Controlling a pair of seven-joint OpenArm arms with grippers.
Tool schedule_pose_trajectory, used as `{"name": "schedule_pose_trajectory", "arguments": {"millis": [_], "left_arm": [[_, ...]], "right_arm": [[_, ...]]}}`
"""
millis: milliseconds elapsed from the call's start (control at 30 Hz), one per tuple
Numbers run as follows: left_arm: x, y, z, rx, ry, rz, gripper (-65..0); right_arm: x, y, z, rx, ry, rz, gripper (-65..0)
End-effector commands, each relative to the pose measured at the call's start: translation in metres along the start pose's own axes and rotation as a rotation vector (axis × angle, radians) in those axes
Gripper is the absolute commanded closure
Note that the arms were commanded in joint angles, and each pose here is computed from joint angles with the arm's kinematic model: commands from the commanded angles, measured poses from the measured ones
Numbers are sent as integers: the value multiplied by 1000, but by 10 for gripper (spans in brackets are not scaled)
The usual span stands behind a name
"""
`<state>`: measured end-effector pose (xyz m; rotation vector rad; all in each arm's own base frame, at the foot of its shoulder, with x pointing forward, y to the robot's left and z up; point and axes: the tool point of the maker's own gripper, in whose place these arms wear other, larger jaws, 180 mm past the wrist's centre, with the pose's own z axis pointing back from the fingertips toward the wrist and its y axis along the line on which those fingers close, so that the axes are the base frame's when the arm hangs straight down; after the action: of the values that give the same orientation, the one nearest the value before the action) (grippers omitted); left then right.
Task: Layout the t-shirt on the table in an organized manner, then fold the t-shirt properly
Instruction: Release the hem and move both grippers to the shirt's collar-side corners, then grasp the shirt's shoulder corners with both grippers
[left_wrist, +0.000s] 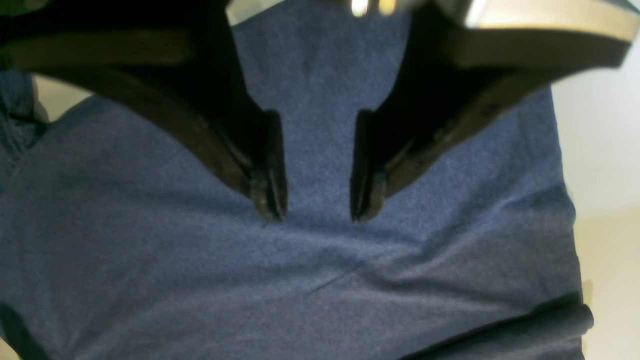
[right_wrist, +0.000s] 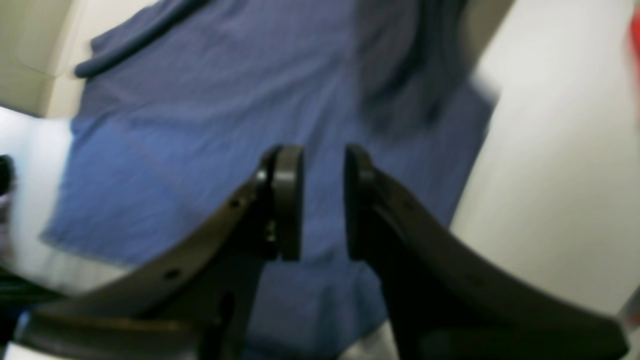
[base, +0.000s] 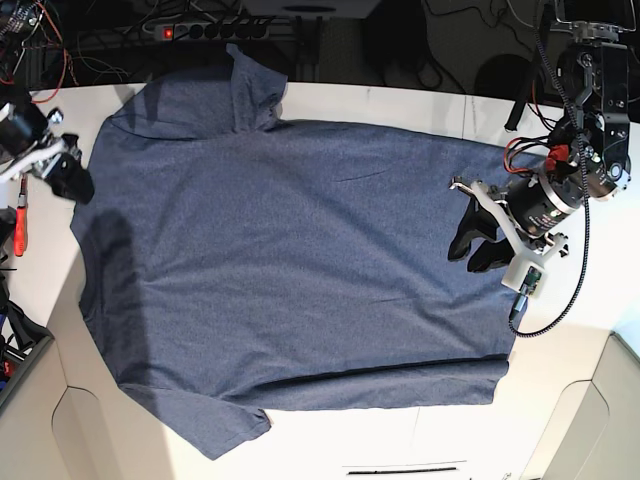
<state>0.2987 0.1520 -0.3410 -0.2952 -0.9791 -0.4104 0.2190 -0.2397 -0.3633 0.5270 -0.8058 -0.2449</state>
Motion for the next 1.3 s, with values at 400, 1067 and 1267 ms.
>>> {"name": "schedule_pose_trajectory", "arguments": {"millis": [400, 1067, 1267], "left_arm": [[16, 0, 3, -17, -53, -27, -223], [18, -2, 3, -28, -65, -11, -223], [18, -2, 3, -28, -63, -12, -223]], "right_arm": [[-42, -65, 25, -113, -49, -247, -352], [-67, -52, -12, -123, 45, -198, -353], [-83, -63, -33, -115, 73, -304, -353]]}}
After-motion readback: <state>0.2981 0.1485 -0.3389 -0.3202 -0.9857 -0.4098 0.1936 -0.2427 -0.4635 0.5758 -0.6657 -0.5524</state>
